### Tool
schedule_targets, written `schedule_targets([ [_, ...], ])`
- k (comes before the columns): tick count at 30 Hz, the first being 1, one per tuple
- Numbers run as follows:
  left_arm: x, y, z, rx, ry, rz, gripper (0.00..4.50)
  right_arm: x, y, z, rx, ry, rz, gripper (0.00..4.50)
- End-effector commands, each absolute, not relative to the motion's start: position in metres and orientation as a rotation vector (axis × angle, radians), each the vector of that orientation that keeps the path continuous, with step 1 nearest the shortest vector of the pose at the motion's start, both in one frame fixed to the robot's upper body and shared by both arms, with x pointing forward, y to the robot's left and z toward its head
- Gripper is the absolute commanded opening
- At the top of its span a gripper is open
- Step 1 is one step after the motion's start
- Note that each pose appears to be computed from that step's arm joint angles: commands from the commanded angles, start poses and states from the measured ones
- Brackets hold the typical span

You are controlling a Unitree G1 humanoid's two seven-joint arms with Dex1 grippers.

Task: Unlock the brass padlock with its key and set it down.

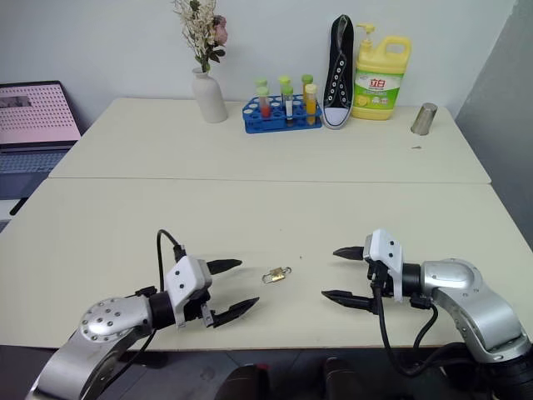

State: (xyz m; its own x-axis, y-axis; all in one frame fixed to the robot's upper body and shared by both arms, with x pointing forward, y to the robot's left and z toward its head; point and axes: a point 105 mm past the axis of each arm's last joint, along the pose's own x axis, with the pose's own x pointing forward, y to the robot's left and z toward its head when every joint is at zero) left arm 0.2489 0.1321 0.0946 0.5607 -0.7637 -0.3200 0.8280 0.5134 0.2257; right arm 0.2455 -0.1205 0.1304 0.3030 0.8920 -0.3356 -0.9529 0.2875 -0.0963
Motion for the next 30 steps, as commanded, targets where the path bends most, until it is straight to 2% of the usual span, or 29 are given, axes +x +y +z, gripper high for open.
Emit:
schedule_targets([
  [1,0.259,0.121,0.088,0.388,0.182,-0.991,4.50,0.239,-0.115,0.139,-0.300,0.221,1.273,4.47],
  [12,0.279,0.102,0.076,0.391,0.201,-1.055,4.50,0.231,-0.113,0.138,-0.284,0.259,1.268,4.47],
  [19,0.278,0.095,0.065,0.389,0.246,-1.095,4.50,0.226,-0.113,0.138,-0.267,0.284,1.272,4.47],
  [22,0.281,0.097,0.064,0.398,0.253,-1.089,3.92,0.225,-0.113,0.138,-0.270,0.287,1.271,4.50],
  [30,0.281,0.097,0.055,0.414,0.293,-1.093,1.49,0.224,-0.113,0.138,-0.270,0.290,1.273,4.50],
])
